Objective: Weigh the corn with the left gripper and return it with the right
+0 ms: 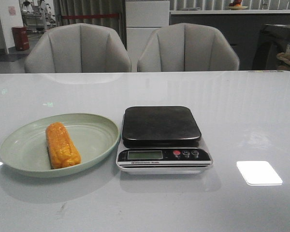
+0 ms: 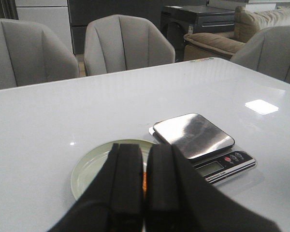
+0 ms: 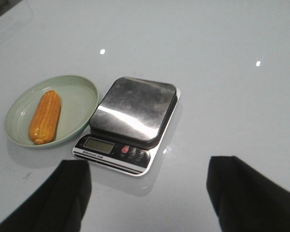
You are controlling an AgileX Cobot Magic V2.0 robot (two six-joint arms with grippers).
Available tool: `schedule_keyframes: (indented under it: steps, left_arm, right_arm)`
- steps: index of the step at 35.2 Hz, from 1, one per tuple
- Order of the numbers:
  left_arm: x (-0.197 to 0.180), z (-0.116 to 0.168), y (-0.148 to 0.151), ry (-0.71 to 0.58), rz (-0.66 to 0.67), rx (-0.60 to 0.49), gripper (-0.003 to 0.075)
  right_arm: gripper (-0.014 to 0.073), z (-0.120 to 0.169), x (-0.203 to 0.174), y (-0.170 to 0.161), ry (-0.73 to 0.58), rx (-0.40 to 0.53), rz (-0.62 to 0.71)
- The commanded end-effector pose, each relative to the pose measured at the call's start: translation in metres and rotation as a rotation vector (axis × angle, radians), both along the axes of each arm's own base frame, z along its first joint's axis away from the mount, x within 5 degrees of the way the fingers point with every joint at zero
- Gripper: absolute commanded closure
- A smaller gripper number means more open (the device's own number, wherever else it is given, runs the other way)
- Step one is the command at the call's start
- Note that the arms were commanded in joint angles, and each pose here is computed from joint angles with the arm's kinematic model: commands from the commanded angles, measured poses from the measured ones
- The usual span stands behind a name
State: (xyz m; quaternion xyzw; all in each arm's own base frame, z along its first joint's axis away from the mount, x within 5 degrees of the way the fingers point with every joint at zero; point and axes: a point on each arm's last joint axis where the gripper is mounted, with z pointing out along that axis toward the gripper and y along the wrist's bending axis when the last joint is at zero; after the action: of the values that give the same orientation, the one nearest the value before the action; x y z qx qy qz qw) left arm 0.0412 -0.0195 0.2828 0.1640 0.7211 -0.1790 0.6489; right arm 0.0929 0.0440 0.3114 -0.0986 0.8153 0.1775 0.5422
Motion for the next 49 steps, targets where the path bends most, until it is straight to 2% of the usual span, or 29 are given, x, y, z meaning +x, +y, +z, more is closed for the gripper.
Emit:
schedule_keyframes:
  steps: [1,11,22,24,29,30,34,49]
  left_arm:
    - [-0.001,0.014,0.0,-0.085,-0.005,-0.037,0.0606]
    - [-0.001,0.013,0.0,-0.077,-0.004,-0.033,0.0606]
    - [-0.001,0.013,0.0,-0.077,-0.004,-0.033,0.0606]
    - [-0.001,0.013,0.0,-0.077,-0.004,-0.033,0.0606]
    - [-0.001,0.013,0.0,-0.077,-0.004,-0.033,0.0606]
    - [-0.001,0.013,0.0,-0.077,-0.004,-0.033,0.0606]
    - [-0.001,0.013,0.0,-0.077,-0.004,-0.033,0.0606]
    - [-0.001,0.013,0.0,-0.077,-0.004,-0.033,0.0606]
  right_arm:
    - [-0.0001,0.009,-0.011,-0.009,-0.207,-0.012,-0.002]
    - [-0.0001,-0.008,-0.032,-0.02,-0.413,-0.041,0.004]
    - [0.0012,-0.028,-0.029,-0.013,-0.48,-0.007,0.044]
    - [0.0071,-0.03,-0.029,-0.013,-0.475,-0.009,0.044]
    - [0.0461,-0.03,-0.029,-0.013,-0.47,-0.011,0.044]
    - [0.0476,-0.03,-0.029,-0.013,-0.469,-0.01,0.043]
    - [0.04,-0.03,-0.029,-0.013,-0.469,-0.011,0.043]
    - [0.0398,-0.03,-0.029,-0.013,-0.47,-0.011,0.044]
